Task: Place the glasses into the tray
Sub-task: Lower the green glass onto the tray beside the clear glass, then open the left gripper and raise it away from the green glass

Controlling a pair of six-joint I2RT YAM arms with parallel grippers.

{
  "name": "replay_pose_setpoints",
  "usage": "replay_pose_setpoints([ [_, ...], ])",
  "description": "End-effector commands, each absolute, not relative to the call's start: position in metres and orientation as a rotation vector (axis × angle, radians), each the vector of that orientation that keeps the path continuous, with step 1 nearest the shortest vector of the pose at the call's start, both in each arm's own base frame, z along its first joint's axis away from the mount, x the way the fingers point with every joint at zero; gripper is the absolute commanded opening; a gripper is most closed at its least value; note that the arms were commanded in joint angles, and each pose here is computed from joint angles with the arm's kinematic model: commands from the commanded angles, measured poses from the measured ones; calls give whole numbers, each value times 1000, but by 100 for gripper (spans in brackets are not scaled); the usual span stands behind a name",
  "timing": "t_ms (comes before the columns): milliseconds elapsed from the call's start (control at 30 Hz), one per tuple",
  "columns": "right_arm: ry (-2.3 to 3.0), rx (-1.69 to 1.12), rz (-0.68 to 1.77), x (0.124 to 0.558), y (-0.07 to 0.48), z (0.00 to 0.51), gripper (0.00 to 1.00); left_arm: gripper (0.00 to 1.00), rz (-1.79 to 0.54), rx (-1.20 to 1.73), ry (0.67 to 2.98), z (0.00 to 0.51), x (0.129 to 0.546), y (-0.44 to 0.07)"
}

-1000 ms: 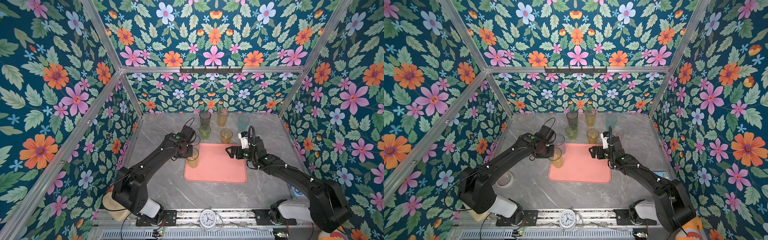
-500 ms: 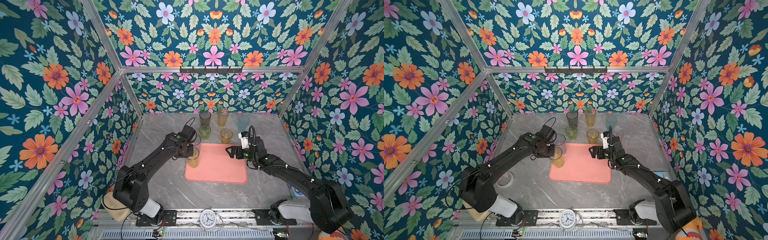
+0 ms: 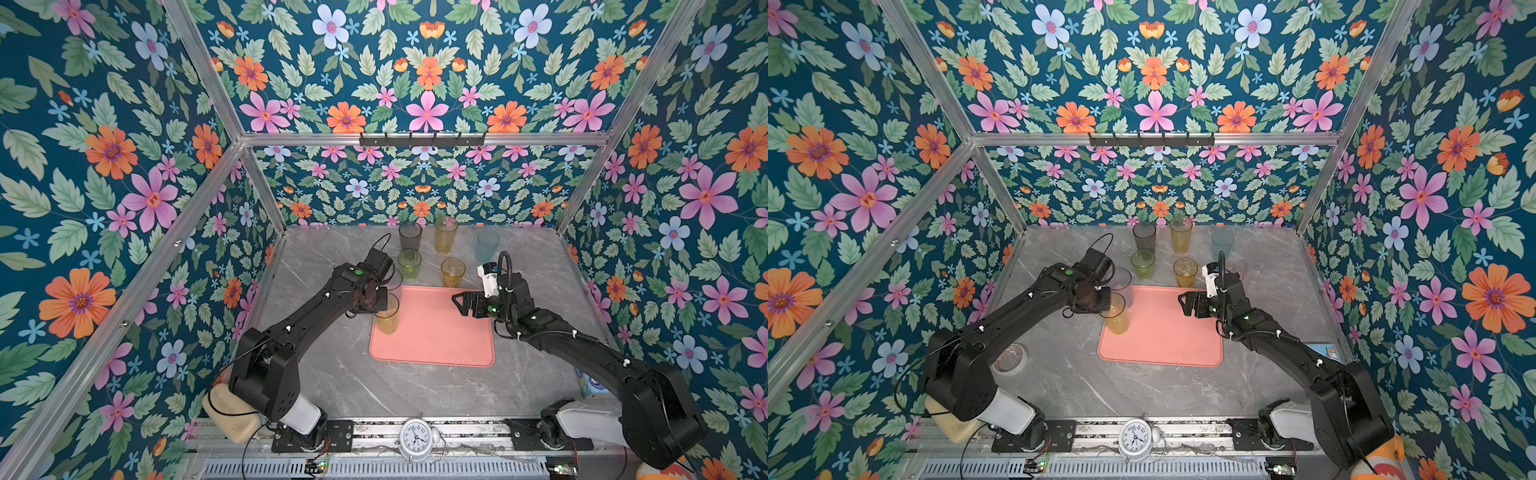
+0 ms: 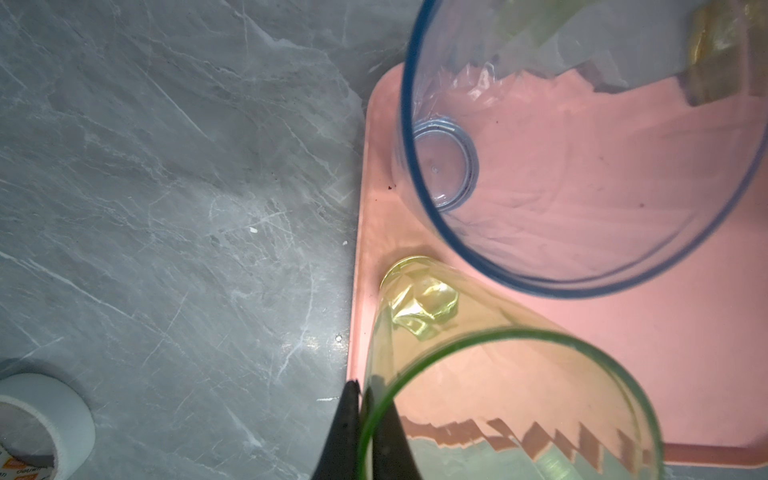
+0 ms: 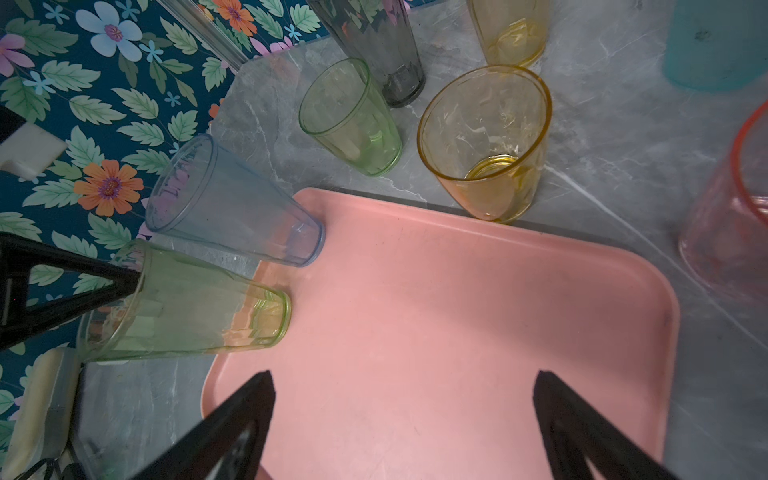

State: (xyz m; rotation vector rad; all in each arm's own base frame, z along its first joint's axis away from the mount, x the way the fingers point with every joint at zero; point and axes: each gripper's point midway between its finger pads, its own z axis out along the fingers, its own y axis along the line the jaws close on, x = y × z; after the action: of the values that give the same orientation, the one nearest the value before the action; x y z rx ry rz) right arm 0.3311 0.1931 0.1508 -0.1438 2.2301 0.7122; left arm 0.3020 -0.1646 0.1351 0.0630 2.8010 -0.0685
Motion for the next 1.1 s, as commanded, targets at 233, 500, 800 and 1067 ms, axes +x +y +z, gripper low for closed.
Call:
replay_pose_setpoints([
  [233, 2229, -147, 706, 331, 193, 150, 98, 18, -45, 41, 2802, 137, 301, -161],
  [500, 2229, -146, 707, 331, 192, 150, 98, 39, -71, 47, 2748, 159, 303, -160],
  [800, 2229, -147, 707, 331, 192, 150, 98, 46, -61, 72, 2650, 207, 322, -161],
  [1067, 2215, -147, 722, 330, 194, 152, 98, 56, -76, 109, 2536, 252, 358, -173],
])
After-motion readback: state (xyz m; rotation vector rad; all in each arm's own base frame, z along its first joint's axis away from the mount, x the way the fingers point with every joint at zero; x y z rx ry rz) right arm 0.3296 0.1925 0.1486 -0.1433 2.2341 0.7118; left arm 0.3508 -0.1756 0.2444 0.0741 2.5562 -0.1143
